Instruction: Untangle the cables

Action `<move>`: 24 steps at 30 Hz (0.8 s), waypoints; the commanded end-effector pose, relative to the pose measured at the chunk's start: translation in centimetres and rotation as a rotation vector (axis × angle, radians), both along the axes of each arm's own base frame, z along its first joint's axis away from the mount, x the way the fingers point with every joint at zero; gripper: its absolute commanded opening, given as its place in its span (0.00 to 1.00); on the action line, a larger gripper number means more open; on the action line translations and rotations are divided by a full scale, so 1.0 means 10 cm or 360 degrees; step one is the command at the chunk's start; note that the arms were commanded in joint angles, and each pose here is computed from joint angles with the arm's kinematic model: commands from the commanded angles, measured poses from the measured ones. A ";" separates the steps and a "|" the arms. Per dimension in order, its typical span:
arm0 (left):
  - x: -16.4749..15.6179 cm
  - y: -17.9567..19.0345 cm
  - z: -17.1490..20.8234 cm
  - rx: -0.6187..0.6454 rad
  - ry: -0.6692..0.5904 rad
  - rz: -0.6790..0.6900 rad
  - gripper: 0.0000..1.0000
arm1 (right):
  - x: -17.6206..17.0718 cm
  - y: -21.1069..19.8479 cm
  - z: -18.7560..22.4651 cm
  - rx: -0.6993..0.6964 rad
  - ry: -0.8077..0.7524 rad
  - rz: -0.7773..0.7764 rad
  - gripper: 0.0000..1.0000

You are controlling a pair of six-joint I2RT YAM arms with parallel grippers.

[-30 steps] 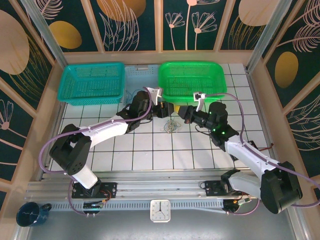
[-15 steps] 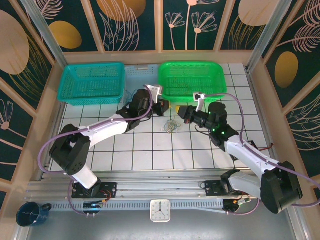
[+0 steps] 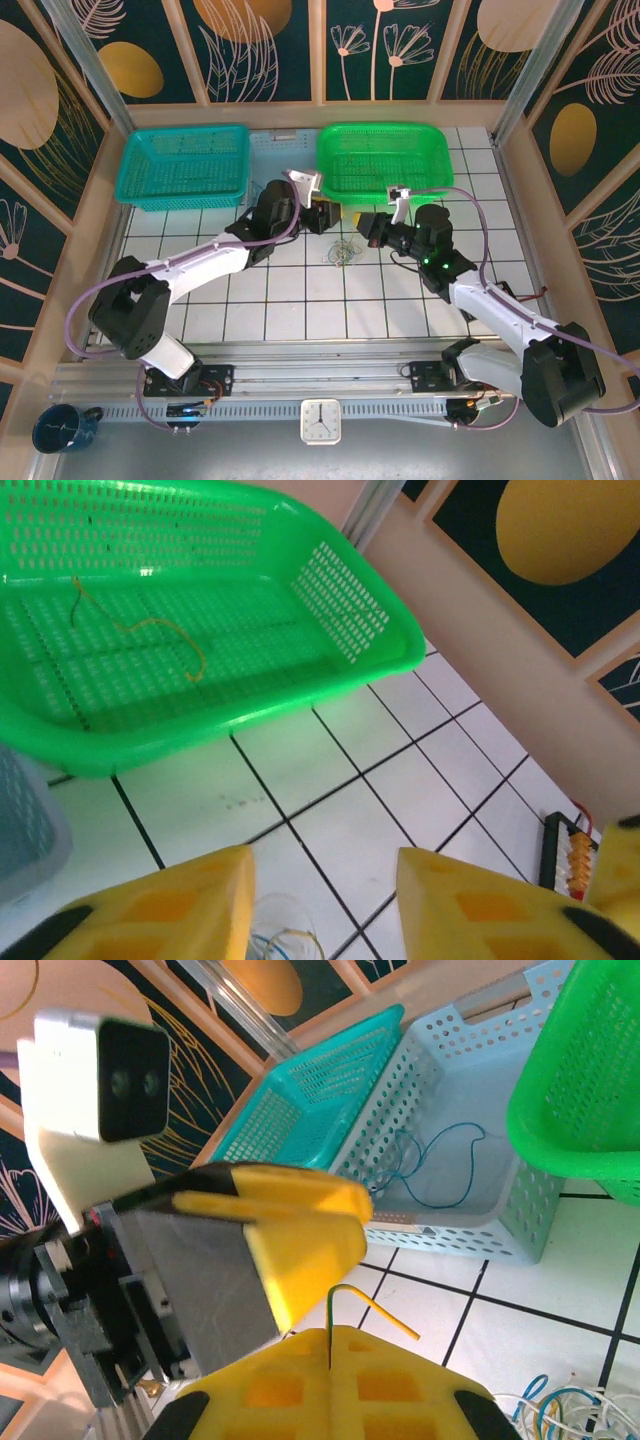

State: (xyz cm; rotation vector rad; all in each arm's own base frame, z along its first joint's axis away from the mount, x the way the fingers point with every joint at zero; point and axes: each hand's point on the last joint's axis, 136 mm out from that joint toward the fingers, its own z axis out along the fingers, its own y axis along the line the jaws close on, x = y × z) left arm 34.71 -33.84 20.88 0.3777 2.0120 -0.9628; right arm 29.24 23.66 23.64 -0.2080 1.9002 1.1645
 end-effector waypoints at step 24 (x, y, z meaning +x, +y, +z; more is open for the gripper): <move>-0.09 -0.20 0.10 -0.0294 0.0070 -0.0142 0.49 | -0.02 0.22 0.39 0.0100 -0.0113 0.0116 0.00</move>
